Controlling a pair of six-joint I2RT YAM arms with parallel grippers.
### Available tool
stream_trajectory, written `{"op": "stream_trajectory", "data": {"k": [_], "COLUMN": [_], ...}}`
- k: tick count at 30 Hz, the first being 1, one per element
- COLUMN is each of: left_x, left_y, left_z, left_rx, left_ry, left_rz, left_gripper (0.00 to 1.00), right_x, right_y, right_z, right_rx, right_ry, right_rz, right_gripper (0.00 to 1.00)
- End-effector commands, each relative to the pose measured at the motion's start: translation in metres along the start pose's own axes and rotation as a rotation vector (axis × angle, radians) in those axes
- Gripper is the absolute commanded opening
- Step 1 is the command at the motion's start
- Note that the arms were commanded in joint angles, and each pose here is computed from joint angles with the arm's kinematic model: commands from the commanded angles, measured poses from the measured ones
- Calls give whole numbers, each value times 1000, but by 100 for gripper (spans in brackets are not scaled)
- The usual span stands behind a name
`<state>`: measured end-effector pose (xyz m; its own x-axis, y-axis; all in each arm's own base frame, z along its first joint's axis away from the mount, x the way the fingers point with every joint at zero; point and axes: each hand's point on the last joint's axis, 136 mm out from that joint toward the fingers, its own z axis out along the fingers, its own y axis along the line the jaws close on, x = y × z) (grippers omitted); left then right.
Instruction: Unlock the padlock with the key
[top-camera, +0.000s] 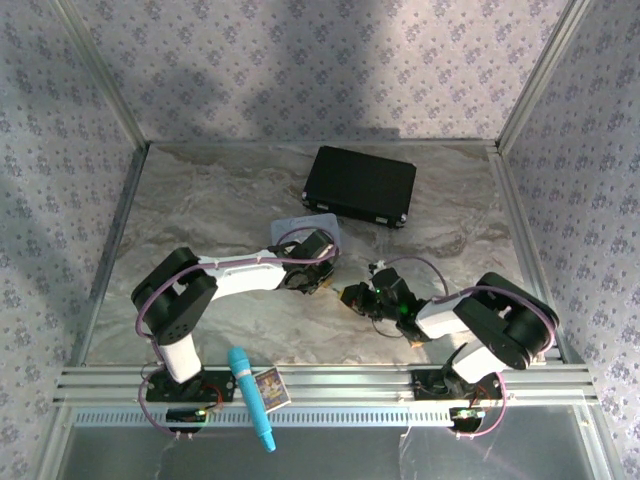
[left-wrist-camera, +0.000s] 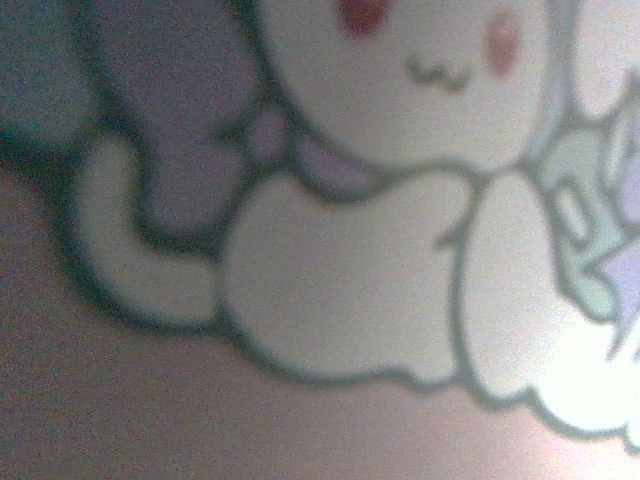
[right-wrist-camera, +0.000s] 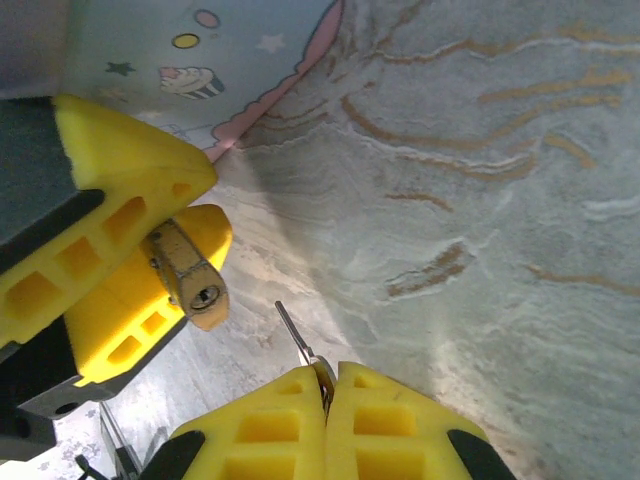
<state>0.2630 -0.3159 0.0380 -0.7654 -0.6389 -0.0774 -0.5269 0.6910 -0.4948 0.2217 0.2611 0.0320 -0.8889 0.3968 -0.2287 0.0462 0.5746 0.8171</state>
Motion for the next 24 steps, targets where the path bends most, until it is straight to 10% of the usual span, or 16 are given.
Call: {"op": "stream_trajectory", "data": {"k": [1,24], "left_x": [26,27], "left_y": [27,27], "left_z": [7,8], "left_rx": [-97,-94], "left_ry": [122,129], "left_rz": [-94,-92], "left_gripper": [13,13], "right_x": [-6,-16], "right_y": [13,25], "right_z": [-1,-3], "right_rx": [-36,-77], "right_ry": [-26,-53], "right_rz": [-24,-43], "right_gripper": [0,0]}}
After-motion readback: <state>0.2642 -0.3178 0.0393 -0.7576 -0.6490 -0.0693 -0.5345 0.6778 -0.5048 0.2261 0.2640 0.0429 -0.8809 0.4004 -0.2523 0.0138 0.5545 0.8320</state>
